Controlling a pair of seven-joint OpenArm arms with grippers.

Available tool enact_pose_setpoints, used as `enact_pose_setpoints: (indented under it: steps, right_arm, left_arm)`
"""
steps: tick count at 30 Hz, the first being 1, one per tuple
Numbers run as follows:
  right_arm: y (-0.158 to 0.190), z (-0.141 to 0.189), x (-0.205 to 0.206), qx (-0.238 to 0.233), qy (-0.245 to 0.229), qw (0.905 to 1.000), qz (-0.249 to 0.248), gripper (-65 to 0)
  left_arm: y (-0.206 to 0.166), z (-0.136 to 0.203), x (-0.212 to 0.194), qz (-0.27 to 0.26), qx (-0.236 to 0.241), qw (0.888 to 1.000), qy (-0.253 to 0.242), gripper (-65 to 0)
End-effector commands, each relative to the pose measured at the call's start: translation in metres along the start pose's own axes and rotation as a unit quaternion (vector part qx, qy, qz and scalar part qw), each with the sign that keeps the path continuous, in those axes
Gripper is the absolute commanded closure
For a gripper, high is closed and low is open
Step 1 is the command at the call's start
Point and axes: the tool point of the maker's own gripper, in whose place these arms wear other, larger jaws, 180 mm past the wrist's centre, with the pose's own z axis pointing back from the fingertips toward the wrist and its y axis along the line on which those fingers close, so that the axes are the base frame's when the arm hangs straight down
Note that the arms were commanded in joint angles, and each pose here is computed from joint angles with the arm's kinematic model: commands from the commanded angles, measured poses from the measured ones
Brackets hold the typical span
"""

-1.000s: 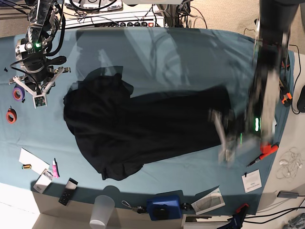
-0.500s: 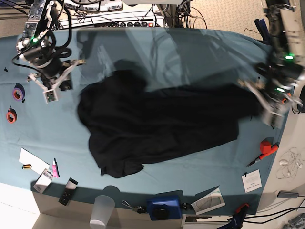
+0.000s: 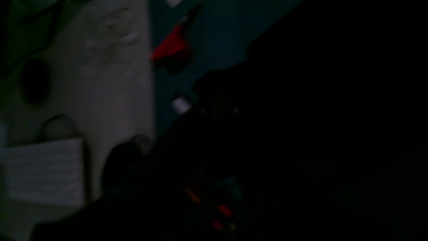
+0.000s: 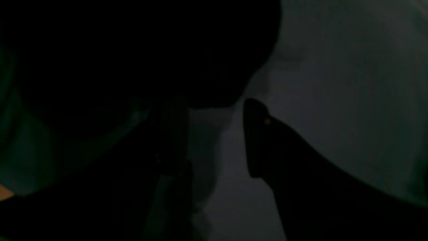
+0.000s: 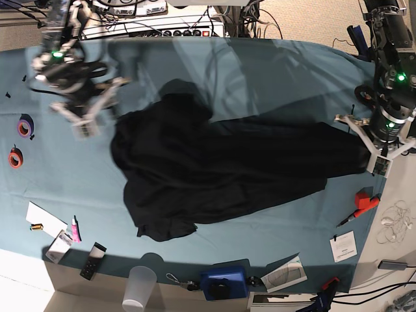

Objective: Layout the t-shirt on the table in an organized manner, then fold the t-shirt properly
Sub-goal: 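Grasp the shirt edges with both grippers and stretch them apart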

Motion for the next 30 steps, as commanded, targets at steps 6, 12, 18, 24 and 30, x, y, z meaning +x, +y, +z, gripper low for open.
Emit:
enact_pose_setpoints:
  steps: [6,12,18,24,30]
  right_arm:
    - [0.054,-0.014,0.024,0.027,-0.041,0.9964,0.068,-26.8]
    - [0.087,-0.029,0.024,0.012,-0.046,0.9905,0.129,-26.8]
    - [0.075,-0.071,-0.003,-0.053,0.003,0.9866,0.154,-26.8]
    - [0.078,-0.082,0.008,-0.054,-0.008,0.9823,0.179,-26.8]
    - [0.072,-0.081,-0.007,-0.063,0.036,0.9815,0.177,-5.2]
  left_arm:
    - [0.014,0.004,0.009,-0.018,0.03,0.999,-0.014,0.0]
    - [0.006,0.004,0.014,-0.001,0.008,1.0,-0.029,0.0]
    - [-0.011,0.005,0.027,0.081,-0.045,0.994,-0.06,0.0]
    - [-0.024,0.003,0.021,0.107,-0.056,0.991,-0.051,0.0]
    - [-0.046,0.001,0.02,0.154,-0.073,0.984,-0.056,0.0]
